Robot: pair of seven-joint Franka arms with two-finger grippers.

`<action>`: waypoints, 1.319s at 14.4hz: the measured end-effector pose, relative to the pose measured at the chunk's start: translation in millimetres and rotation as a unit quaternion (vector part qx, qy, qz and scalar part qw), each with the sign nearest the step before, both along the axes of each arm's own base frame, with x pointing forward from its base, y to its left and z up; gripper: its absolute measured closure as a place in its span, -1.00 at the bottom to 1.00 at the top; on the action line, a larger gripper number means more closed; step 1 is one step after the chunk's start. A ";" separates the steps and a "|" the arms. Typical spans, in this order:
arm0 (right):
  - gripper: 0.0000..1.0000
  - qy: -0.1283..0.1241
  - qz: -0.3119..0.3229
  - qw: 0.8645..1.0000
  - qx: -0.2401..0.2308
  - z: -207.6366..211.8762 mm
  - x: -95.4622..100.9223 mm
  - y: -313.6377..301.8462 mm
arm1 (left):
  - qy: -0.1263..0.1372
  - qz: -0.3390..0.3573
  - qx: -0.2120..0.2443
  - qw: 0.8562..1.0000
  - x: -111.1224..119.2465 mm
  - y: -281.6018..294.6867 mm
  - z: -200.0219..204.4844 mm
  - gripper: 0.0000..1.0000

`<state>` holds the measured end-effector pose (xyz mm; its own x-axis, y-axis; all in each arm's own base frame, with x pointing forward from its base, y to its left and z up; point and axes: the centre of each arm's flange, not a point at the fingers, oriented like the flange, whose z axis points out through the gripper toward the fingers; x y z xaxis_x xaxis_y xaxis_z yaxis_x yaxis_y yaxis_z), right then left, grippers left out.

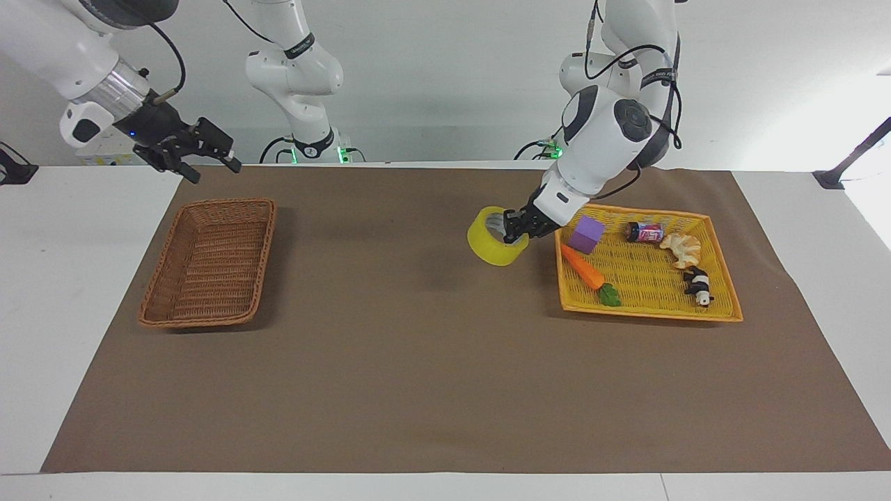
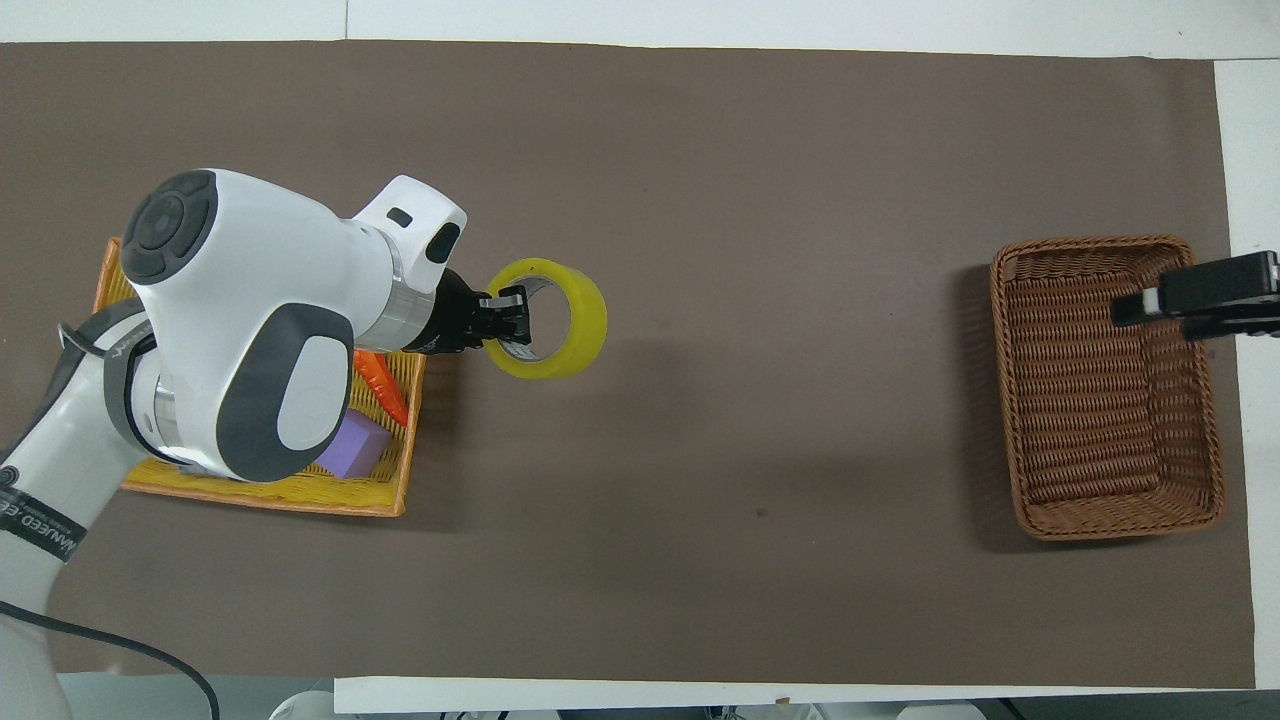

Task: Move tape to another basket
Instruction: 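Reach the right gripper toward the tape held by the left gripper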

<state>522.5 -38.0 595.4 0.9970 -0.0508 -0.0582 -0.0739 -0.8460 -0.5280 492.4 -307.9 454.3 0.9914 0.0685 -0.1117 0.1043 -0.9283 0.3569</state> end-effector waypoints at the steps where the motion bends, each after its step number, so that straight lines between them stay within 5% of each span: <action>1: -1.00 -0.008 -0.004 0.999 0.042 -9.9 5.5 20.6 | 0.000 0.000 0.000 1.000 0.0 0.0 0.0 0.55; 4: -1.00 -0.034 -0.021 0.989 0.139 -36.4 19.8 89.6 | 0.000 0.000 0.000 1.000 0.1 0.1 0.0 0.55; 9: -1.00 -0.078 -0.001 0.973 0.218 -91.4 38.4 192.5 | -0.011 -0.017 0.018 1.000 -2.9 -3.8 -0.8 0.55; 13: -1.00 -0.090 0.013 0.969 0.231 -137.0 42.1 252.3 | -0.012 -0.025 0.019 0.999 -7.5 -10.8 -0.8 0.55; 19: -1.00 -0.093 0.022 0.968 0.232 -153.2 22.7 313.1 | -0.012 -0.024 0.020 0.999 -6.5 -9.4 -0.9 0.55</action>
